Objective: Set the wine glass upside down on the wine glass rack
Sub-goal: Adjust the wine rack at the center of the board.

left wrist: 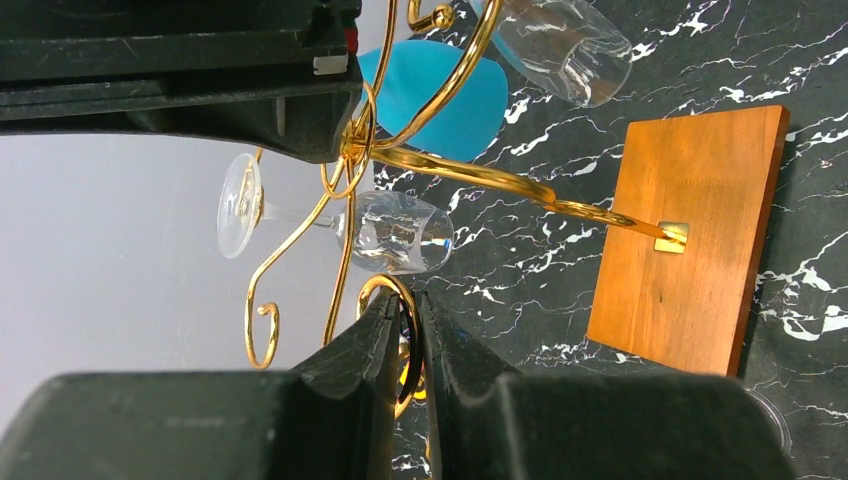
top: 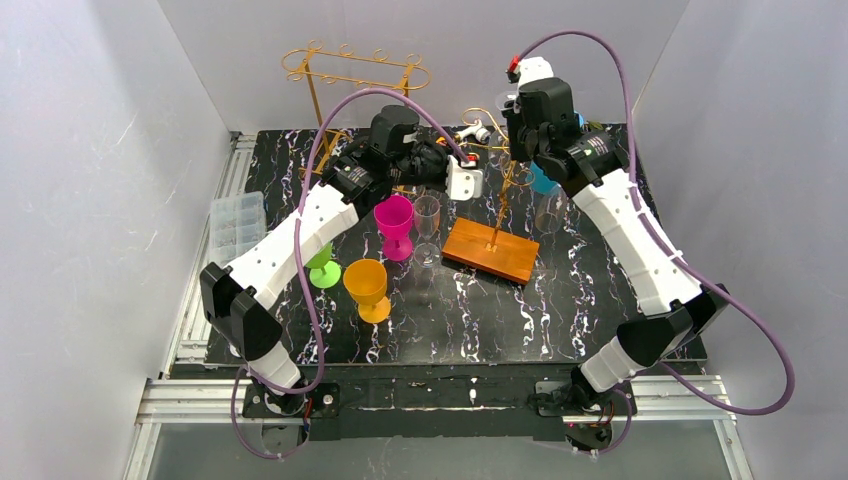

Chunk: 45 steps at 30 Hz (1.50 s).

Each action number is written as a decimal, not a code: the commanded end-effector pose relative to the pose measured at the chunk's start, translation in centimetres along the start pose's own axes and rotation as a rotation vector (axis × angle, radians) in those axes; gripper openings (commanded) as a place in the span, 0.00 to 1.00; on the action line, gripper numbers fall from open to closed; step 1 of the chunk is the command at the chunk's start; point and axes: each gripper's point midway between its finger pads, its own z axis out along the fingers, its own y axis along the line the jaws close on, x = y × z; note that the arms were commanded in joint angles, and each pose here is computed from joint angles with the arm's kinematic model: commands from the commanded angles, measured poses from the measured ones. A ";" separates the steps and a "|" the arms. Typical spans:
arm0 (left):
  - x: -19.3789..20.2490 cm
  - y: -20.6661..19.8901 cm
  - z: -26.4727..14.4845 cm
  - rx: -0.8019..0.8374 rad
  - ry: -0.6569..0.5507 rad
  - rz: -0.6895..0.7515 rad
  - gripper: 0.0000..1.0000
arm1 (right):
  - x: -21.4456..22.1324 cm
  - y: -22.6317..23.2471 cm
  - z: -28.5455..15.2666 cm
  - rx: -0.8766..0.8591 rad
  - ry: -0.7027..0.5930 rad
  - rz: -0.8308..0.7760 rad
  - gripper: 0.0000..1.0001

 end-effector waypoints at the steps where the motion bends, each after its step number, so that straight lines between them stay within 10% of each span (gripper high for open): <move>1: -2.0 -2.7 1.0 0.090 -0.078 -0.023 0.10 | -5.5 2.2 -2.2 -0.138 -0.206 0.046 0.14; 6: -1.8 -3.6 0.5 0.105 -0.069 -0.031 0.10 | -4.8 2.4 -3.0 -0.167 -0.207 0.062 0.14; 15: -2.0 -5.1 -0.4 0.129 -0.065 -0.046 0.09 | -3.3 1.6 -4.5 -0.146 -0.149 0.148 0.46; 21: -2.0 -5.7 -0.8 0.140 -0.063 -0.049 0.09 | -5.3 -0.4 -6.2 -0.074 -0.186 0.164 0.30; 37: -2.2 -7.2 -1.6 0.166 -0.067 -0.039 0.09 | -2.0 -5.0 -3.9 0.018 -0.039 0.210 0.24; 45: -2.1 -7.7 -1.9 0.171 -0.058 -0.035 0.09 | -7.1 -5.0 -8.4 -0.058 -0.219 0.254 0.30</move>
